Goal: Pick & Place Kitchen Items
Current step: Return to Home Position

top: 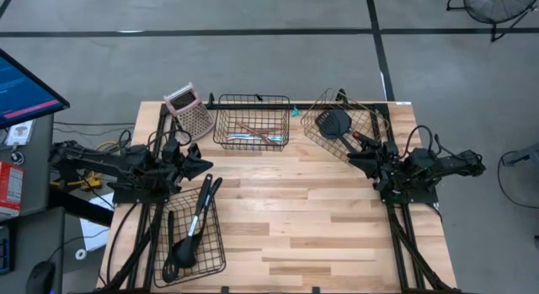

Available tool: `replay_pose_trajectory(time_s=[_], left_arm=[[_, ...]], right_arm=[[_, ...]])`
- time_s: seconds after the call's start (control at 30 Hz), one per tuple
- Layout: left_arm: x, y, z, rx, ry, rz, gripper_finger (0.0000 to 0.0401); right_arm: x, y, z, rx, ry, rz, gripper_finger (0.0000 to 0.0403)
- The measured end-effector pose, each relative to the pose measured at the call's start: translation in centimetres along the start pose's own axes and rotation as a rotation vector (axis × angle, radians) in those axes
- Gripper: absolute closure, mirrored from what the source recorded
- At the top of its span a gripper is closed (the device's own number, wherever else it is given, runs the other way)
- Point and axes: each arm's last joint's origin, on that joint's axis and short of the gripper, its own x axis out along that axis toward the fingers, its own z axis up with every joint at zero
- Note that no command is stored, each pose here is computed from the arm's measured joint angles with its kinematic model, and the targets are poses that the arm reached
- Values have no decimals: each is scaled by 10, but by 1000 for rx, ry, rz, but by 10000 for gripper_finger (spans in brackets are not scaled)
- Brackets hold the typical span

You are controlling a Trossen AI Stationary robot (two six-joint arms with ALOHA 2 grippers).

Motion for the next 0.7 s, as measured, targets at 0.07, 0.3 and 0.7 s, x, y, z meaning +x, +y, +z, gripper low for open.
replay_pose_trajectory(time_s=[0.07, 0.3, 0.7], left_arm=[[0, 0, 0, 0, 0, 0, 399], [-1, 2, -4, 16, 12, 8, 399], [-10, 10, -12, -34, -18, 36, 399]], right_arm=[[0, 0, 0, 0, 0, 0, 275], [0, -1, 0, 10, -5, -25, 275], [0, -1, -1, 3, -2, -28, 275]])
